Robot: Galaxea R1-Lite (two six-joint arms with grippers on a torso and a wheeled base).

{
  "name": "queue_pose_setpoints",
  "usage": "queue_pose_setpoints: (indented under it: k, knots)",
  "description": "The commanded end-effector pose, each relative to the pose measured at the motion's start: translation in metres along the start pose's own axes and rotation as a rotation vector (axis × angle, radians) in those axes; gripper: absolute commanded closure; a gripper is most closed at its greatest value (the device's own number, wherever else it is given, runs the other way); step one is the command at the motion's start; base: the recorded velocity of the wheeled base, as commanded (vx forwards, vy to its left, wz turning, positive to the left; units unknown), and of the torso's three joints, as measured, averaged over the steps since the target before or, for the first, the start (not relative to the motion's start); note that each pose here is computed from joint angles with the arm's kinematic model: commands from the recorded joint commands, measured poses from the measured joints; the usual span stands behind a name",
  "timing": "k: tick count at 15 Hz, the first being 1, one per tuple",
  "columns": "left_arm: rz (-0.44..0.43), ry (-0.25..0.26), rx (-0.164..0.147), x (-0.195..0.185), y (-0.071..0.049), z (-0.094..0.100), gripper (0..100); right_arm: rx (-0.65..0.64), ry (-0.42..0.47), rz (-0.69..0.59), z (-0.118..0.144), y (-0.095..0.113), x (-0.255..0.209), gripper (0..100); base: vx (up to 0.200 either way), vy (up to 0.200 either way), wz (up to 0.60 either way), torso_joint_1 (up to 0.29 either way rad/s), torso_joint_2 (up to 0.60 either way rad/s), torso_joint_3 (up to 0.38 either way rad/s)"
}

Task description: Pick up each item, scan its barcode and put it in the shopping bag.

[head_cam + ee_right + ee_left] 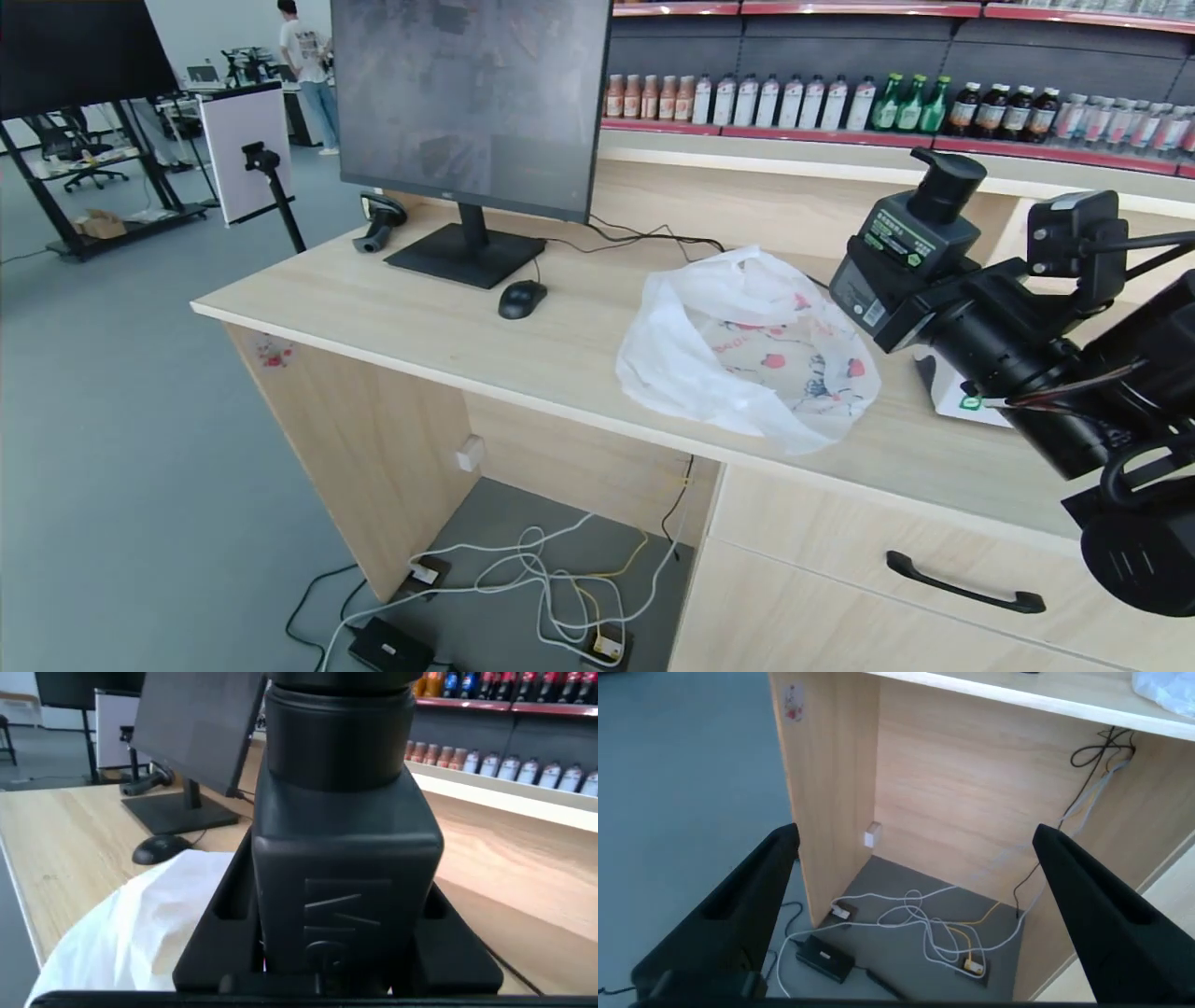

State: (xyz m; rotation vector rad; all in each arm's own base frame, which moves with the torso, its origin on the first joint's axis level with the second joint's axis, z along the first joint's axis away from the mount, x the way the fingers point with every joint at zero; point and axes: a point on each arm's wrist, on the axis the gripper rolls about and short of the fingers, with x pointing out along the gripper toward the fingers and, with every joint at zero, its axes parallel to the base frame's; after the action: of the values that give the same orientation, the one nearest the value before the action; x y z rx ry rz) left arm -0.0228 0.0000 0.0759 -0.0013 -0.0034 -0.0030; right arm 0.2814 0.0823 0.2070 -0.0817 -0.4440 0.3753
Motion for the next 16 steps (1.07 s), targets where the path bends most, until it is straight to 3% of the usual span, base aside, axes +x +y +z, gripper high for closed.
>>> queue_pose_setpoints:
  k: [1, 5, 9, 12, 16]
  knots:
    - [0.0, -0.001, 0.0, 0.0, 0.0, 0.0, 0, 0.002, 0.003, 0.005, -0.002, 0.001, 0.001, 100, 0.0, 0.0, 0.0, 0.0, 0.0, 0.0]
    - [0.0, -0.001, 0.0, 0.0, 0.0, 0.0, 0, 0.078, 0.054, 0.018, -0.014, 0.004, -0.003, 100, 0.0, 0.0, 0.0, 0.0, 0.0, 0.0]
    - [0.0, -0.001, 0.0, 0.0, 0.0, 0.0, 0, 0.109, 0.113, 0.035, -0.042, 0.023, 0.01, 100, 0.0, 0.0, 0.0, 0.0, 0.0, 0.0]
    - [0.0, -0.001, 0.0, 0.0, 0.0, 0.0, 0, 0.137, 0.114, 0.02, -0.053, 0.039, 0.025, 100, 0.0, 0.0, 0.0, 0.0, 0.0, 0.0]
    - [0.0, -0.001, 0.0, 0.0, 0.0, 0.0, 0, 0.14, 0.125, 0.016, -0.073, 0.042, 0.038, 100, 0.0, 0.0, 0.0, 0.0, 0.0, 0.0]
